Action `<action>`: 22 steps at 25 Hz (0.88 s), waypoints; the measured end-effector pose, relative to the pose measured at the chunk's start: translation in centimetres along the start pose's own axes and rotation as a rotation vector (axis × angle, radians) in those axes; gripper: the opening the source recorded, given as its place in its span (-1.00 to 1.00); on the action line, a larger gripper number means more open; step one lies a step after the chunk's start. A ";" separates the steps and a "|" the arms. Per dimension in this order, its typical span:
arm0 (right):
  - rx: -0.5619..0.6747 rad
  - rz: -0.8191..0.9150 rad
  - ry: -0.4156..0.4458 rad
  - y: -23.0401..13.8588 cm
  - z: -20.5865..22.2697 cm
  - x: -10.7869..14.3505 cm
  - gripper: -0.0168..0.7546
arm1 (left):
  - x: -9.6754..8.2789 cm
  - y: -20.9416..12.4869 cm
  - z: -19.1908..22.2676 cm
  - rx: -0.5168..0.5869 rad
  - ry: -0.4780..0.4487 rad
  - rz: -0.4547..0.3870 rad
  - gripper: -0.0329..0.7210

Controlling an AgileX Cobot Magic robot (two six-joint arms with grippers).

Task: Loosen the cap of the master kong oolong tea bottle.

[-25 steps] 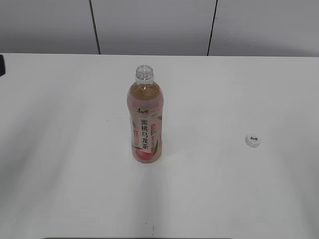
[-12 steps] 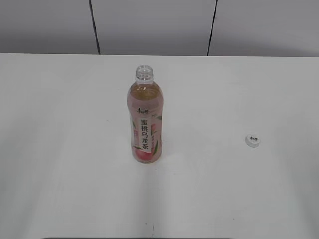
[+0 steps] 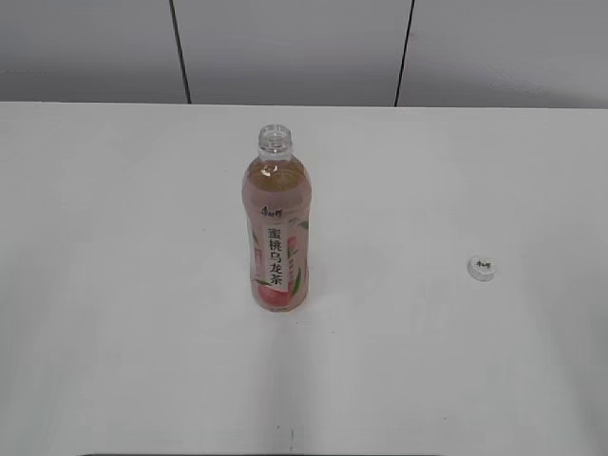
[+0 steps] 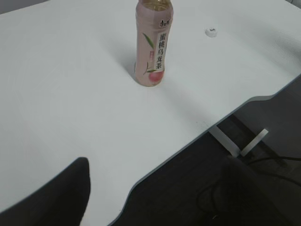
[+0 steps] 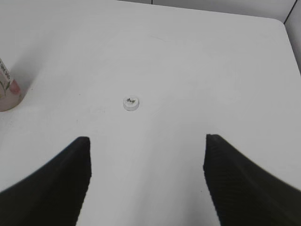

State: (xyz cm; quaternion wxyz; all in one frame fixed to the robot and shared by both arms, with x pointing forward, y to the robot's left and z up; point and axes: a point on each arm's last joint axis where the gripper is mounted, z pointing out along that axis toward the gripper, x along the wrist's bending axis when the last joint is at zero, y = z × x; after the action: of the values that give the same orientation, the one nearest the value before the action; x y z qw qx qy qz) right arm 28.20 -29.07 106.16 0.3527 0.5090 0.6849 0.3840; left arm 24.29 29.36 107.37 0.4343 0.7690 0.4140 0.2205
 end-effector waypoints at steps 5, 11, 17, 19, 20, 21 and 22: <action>0.000 0.000 0.000 0.0 0.0 0.0 0.51 | 0.3 -0.1 0.0 -0.045 0.032 0.023 0.47; 0.000 0.000 0.000 0.0 0.0 0.0 0.51 | 0.4 -0.1 0.2 -0.055 0.046 0.031 0.42; 0.000 0.000 0.000 0.0 0.0 0.0 0.51 | 0.4 0.0 0.2 -0.061 0.047 0.031 0.41; 0.000 0.000 0.000 0.0 0.0 0.0 0.51 | 0.4 0.0 0.2 -0.061 0.047 0.031 0.41; -0.002 0.000 -0.001 0.0 0.0 0.0 0.51 | 0.4 0.0 0.2 -0.061 0.047 0.031 0.41; -0.008 0.002 -0.005 0.0 -0.1 0.0 0.51 | 0.4 0.0 0.2 -0.061 0.047 0.031 0.41; -0.015 0.006 -0.014 -0.1 -0.3 -0.1 0.51 | 0.4 0.0 0.2 -0.061 0.047 0.031 0.41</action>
State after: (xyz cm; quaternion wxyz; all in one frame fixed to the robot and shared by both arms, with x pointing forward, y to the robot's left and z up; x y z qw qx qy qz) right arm 27.94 -29.18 106.23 0.3601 0.5111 0.6778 0.3868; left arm 24.68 29.60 107.23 0.4442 0.7565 0.4049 0.2577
